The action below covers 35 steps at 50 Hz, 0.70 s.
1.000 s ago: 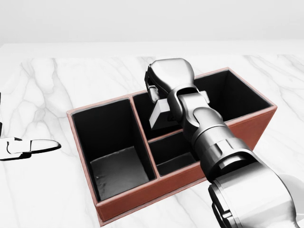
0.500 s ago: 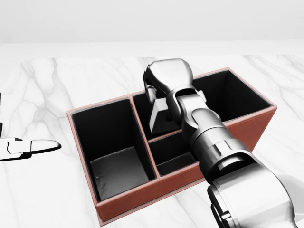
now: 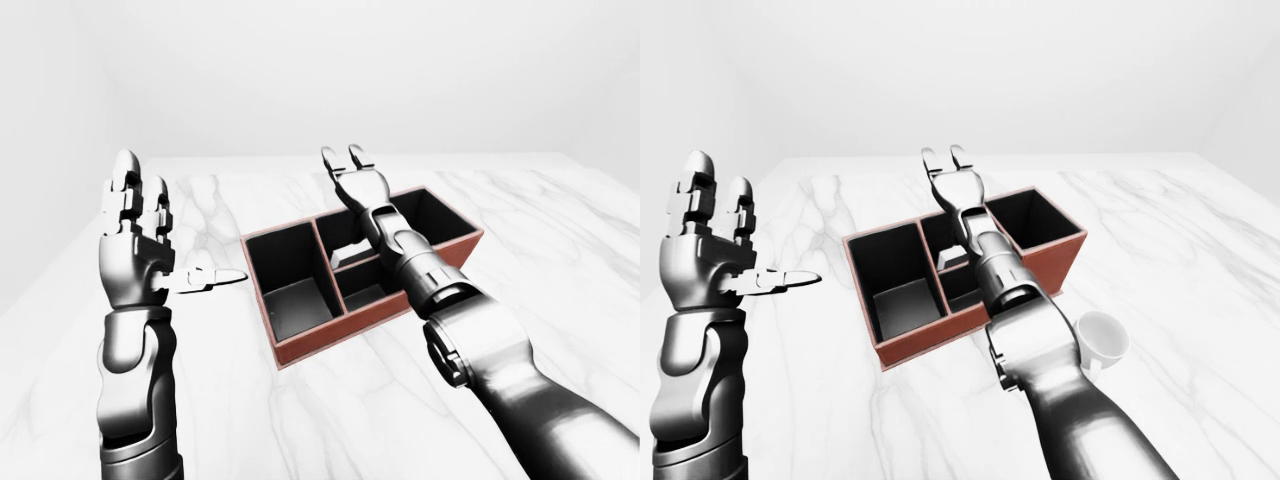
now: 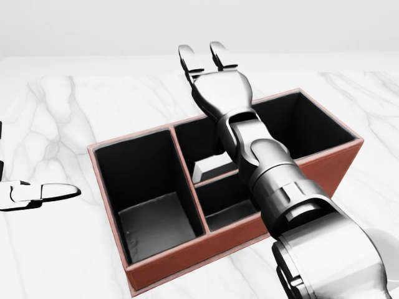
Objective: Pick up the book and place it in the front compartment of the caddy.
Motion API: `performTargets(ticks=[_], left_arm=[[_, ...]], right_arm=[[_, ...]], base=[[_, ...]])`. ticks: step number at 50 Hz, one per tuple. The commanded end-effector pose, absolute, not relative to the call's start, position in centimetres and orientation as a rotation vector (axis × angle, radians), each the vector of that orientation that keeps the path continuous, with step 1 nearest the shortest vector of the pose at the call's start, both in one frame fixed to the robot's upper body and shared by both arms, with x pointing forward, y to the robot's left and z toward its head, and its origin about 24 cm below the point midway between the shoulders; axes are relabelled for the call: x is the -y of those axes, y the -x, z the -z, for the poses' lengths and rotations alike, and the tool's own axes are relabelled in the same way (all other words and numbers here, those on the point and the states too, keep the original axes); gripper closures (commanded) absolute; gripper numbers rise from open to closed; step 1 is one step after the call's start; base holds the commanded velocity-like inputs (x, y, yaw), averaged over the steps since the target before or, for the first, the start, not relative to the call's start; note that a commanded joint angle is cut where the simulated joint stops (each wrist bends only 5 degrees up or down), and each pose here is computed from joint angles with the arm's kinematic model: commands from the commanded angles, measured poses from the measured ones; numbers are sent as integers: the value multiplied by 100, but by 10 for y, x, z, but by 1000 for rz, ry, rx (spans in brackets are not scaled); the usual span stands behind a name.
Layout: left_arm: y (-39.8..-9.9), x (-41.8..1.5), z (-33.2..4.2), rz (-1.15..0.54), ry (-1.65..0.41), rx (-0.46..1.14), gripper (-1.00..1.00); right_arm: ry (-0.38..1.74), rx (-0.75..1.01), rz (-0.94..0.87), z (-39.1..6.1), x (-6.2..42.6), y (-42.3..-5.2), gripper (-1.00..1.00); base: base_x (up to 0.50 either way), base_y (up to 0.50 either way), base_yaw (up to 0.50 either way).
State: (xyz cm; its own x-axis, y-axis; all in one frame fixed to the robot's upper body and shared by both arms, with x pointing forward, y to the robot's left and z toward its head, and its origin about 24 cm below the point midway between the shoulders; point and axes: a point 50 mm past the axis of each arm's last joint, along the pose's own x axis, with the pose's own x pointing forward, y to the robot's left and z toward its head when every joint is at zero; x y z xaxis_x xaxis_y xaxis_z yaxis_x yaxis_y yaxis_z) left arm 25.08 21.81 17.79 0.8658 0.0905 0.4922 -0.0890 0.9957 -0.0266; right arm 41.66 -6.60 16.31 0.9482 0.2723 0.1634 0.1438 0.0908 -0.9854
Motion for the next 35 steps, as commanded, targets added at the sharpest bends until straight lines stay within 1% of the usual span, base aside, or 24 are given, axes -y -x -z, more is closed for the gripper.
performTargets(ticks=[1, 13, 35], left_arm=[[-251, -218, -177, -94, 1, 512, -100], [-251, -218, -177, -95, 2, 511, -100], [-252, -220, -178, -101, 4, 514, -100]], right_arm=[[1486, 354, -90, -166, 65, -417, -100], [1462, 349, -67, -175, 71, -420, -100], [1303, 358, 22, -203, 91, -424, -100]], base=[[0, 0, 0], [0, 0, 0], [0, 0, 0]])
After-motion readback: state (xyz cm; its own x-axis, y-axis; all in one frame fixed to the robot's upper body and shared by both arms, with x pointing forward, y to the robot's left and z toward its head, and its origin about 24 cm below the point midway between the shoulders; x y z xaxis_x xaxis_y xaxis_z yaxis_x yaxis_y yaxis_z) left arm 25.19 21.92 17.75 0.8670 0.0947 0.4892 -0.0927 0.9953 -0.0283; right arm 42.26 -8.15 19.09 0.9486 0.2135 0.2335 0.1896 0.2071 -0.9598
